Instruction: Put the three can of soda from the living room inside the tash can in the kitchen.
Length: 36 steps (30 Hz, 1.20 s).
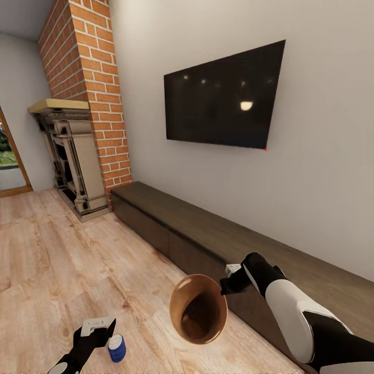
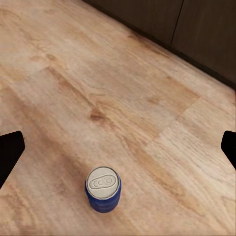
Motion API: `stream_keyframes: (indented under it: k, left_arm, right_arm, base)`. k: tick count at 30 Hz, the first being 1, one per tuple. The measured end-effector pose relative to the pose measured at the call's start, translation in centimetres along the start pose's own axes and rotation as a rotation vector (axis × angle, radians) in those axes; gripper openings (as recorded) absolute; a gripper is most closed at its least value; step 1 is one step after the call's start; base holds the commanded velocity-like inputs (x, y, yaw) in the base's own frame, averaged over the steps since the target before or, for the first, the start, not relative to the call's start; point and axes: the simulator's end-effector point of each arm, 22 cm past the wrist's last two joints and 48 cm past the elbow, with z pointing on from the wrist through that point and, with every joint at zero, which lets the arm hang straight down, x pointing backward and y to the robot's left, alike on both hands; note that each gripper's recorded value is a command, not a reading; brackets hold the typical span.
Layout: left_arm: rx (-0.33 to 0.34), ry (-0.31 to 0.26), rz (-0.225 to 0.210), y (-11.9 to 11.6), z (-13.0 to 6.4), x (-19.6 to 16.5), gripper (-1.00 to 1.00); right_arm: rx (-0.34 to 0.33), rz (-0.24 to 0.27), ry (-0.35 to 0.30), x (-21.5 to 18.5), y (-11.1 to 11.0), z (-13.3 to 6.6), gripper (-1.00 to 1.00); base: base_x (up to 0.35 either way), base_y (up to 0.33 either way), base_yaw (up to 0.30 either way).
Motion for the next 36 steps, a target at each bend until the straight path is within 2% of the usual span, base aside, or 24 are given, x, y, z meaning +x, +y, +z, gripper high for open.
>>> stream_keyframes:
  k: [9,11,15,19,28,36]
  left_arm:
    - [-0.027,0.018,-0.002,0.8,0.4,3.2,1.0]
    - [-0.034,0.005,0.0,0.9,0.4,3.6,1.0]
    - [-0.081,-0.064,0.001,1.5,0.3,4.1,1.0]
    - [-0.111,-0.069,-0.001,1.6,0.2,6.1,1.0]
    - [-0.116,-0.109,0.007,1.5,0.5,7.6,1.0]
    - [-0.114,-0.112,0.006,1.3,0.5,7.6,1.0]
  right_arm:
    - [-0.002,0.0,0.0,1.1,-0.3,1.7,-1.0]
    - [-0.004,0.002,0.0,1.3,-0.4,2.1,-1.0]
    - [-0.006,0.003,0.001,1.8,-0.6,2.9,-1.0]
    - [-0.004,0.0,0.002,2.3,-0.7,3.7,-1.0]
    - [-0.011,-0.009,0.004,3.4,-0.4,5.6,-1.0]
    - [-0.013,-0.009,0.002,3.3,-0.2,5.7,-1.0]
  base:
    - [0.0,0.0,0.0]
    - [0.0,0.0,0.0]
    - [0.0,0.0,0.0]
    - [0.0,0.0,0.0]
    - [0.0,0.0,0.0]
    - [-0.011,0.0,0.0]
